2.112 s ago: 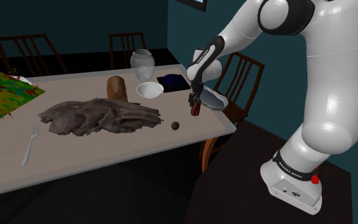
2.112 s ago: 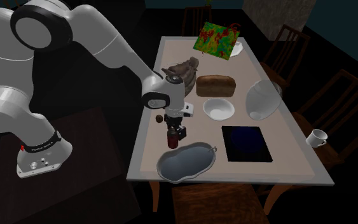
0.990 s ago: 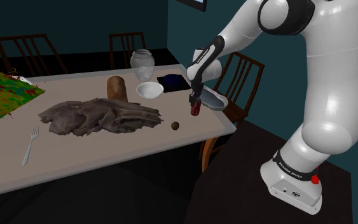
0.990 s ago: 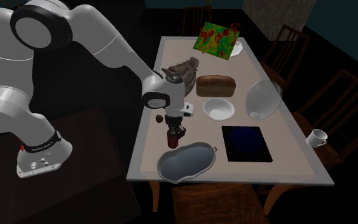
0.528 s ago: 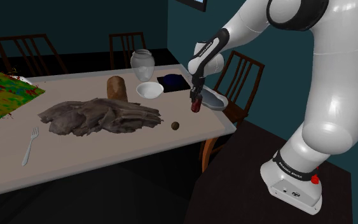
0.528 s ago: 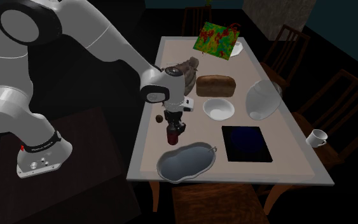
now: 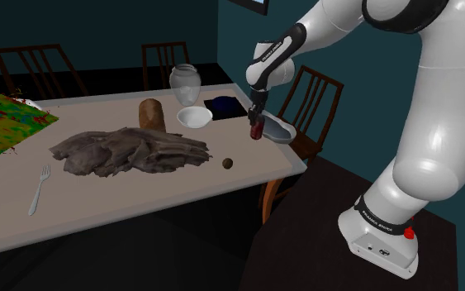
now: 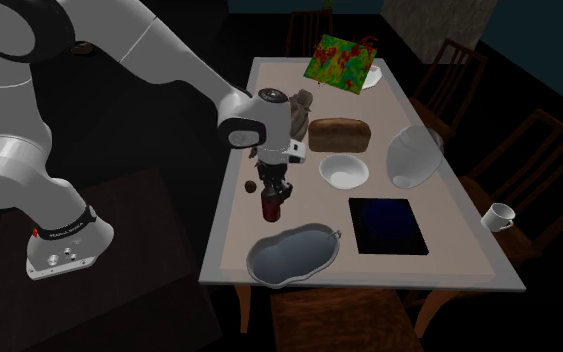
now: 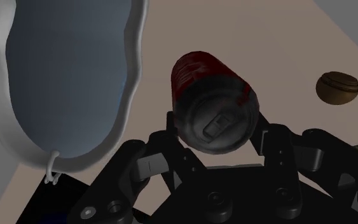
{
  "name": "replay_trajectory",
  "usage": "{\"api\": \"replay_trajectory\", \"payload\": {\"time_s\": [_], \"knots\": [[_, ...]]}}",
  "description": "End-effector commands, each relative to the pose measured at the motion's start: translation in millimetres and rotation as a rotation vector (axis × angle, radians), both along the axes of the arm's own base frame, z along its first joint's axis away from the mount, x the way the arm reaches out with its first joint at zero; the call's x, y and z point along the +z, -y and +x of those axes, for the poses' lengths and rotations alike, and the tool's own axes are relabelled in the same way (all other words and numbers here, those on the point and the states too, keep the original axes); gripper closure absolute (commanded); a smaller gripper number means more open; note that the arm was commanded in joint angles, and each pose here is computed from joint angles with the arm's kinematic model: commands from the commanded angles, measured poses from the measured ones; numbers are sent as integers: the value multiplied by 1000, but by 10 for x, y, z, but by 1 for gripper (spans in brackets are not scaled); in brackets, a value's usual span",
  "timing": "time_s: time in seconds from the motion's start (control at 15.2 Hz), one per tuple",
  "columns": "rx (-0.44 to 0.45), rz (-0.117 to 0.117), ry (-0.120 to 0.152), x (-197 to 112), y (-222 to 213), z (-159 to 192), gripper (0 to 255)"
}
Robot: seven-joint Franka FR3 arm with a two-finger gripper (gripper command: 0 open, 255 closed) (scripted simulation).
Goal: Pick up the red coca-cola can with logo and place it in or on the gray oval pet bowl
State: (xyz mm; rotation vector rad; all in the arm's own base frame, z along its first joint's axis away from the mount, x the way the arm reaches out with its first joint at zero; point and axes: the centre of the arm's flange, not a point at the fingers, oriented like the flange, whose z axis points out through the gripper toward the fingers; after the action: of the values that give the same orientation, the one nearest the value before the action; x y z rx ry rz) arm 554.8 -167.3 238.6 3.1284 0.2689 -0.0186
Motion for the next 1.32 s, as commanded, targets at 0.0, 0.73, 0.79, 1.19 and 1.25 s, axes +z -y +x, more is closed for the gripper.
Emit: {"api": "replay_trajectory", "payload": {"time_s": [0.0,0.73,0.79,1.19,1.25], "knots": [[0,0,0,110,-1,14,255],[0,0,0,691,-1,14,255],[0,0,0,744,-1,14,255],[0,0,0,958,258,36,255],[0,0,0,981,388,47,255]]}}
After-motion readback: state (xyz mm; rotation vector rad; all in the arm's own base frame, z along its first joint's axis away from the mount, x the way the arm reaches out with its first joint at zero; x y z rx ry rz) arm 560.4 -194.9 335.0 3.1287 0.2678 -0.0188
